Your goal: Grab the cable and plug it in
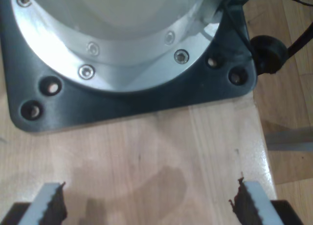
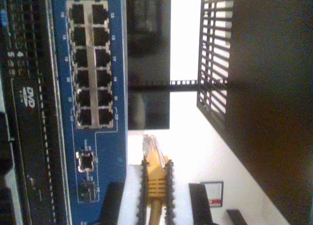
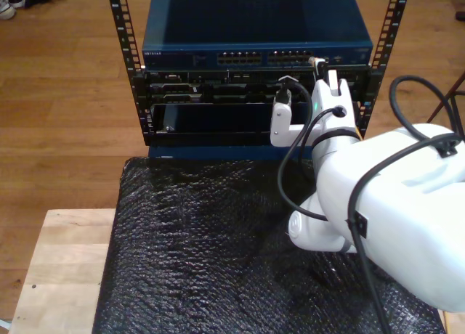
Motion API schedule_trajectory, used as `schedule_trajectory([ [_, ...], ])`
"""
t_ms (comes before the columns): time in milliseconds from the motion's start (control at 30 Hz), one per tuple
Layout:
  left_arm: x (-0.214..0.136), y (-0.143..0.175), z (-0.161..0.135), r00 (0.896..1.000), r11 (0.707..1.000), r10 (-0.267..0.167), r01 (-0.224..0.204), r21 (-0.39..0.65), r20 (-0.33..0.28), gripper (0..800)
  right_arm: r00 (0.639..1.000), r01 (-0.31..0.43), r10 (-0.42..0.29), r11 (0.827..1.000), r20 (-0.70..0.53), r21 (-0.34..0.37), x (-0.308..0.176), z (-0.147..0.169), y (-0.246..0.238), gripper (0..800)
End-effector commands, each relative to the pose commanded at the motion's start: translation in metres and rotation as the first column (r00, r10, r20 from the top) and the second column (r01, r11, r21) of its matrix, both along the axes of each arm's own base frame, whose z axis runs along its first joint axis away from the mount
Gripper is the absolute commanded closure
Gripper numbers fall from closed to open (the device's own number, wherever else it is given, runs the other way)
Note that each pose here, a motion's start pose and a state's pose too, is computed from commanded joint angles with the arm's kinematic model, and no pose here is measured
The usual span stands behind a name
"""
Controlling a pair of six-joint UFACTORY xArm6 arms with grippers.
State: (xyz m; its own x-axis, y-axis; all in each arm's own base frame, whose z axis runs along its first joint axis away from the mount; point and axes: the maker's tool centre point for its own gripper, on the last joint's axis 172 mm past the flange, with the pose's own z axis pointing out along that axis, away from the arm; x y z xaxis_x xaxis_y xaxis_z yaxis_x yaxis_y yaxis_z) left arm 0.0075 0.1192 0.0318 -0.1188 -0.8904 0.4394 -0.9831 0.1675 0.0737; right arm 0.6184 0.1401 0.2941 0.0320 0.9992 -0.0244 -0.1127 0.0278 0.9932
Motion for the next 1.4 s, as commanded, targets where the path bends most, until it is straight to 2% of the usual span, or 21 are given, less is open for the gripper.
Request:
schedule_trajectory([
  [500,0.000,0.000,0.000,1.000,1.000,0.000,0.000,0.000,0.000,0,0.993,0.113,-0.113,0.994,0.019,0.008,0.018,-0.001,-0.010,800],
  [767,0.000,0.000,0.000,1.000,1.000,0.000,0.000,0.000,0.000,0,0.993,0.118,-0.118,0.993,0.007,0.001,0.018,-0.009,-0.004,800],
  [1400,0.000,0.000,0.000,1.000,1.000,0.000,0.000,0.000,0.000,0,0.990,0.139,-0.140,0.990,0.019,0.036,0.035,-0.018,0.008,800],
])
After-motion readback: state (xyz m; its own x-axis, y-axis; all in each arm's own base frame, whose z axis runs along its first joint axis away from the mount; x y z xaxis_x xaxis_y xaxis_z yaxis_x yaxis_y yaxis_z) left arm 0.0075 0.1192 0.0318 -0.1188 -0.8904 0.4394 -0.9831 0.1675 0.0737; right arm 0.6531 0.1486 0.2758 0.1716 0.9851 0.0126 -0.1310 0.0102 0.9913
